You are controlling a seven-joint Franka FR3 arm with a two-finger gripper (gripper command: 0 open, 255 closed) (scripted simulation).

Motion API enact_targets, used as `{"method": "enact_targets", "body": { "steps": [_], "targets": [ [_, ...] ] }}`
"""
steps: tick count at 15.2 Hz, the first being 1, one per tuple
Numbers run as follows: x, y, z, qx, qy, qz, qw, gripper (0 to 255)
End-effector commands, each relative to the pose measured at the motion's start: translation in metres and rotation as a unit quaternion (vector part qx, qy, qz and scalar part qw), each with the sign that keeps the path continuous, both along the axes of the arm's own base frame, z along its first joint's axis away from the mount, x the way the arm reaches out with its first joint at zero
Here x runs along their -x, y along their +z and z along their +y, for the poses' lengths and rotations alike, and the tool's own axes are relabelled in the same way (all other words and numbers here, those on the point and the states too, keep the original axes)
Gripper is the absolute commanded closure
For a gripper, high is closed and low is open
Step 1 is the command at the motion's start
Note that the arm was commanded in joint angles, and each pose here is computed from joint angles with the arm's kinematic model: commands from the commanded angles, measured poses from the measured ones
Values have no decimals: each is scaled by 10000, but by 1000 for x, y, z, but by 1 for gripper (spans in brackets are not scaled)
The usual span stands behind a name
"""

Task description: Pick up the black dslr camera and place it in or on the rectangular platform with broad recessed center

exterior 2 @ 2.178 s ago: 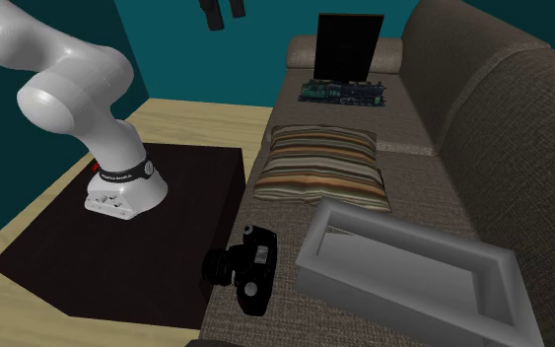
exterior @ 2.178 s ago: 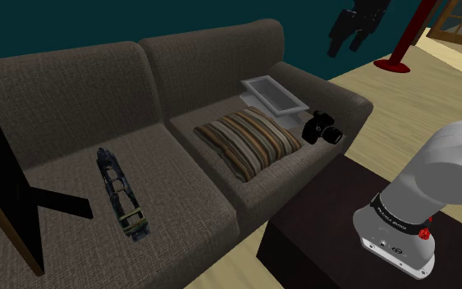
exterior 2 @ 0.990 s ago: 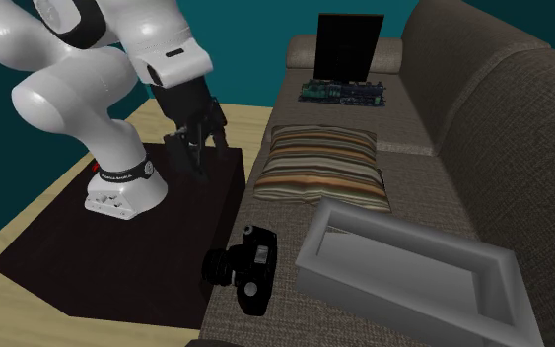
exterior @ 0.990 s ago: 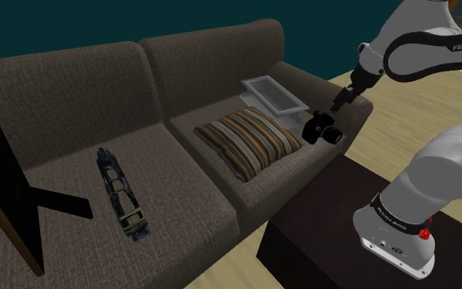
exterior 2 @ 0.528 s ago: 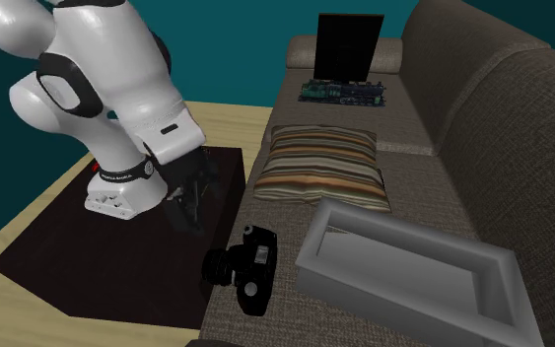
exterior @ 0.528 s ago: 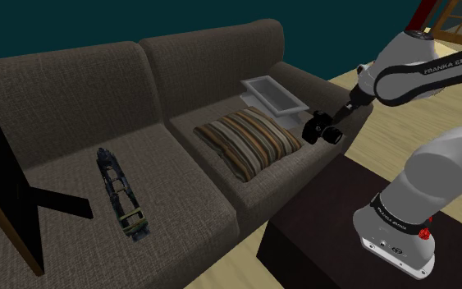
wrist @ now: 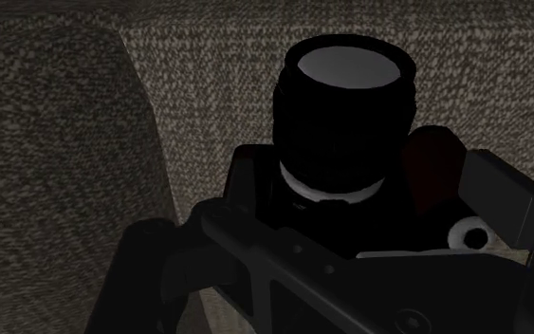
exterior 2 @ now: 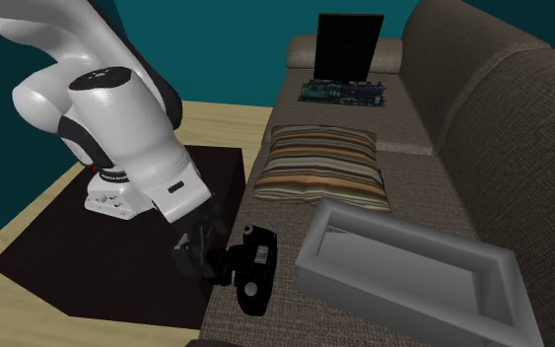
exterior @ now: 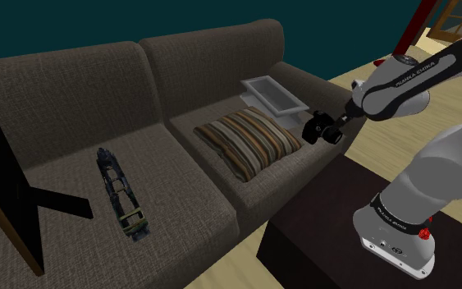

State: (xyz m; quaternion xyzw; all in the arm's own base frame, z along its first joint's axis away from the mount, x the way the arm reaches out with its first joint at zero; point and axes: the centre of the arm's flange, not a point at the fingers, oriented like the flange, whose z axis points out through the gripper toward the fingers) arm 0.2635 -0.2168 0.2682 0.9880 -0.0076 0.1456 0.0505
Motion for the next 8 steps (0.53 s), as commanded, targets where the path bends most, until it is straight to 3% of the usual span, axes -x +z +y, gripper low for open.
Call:
{"method": "enact_targets", "body": {
  "steps": [1,4,8],
  "targets": [
    [-2,-10,-2,12,0,-6,10000,0],
    [-7,-28,-3,12,0,-6,10000,0],
    [-7,-28,-3,12,0,-6,10000,0]
  ]
}}
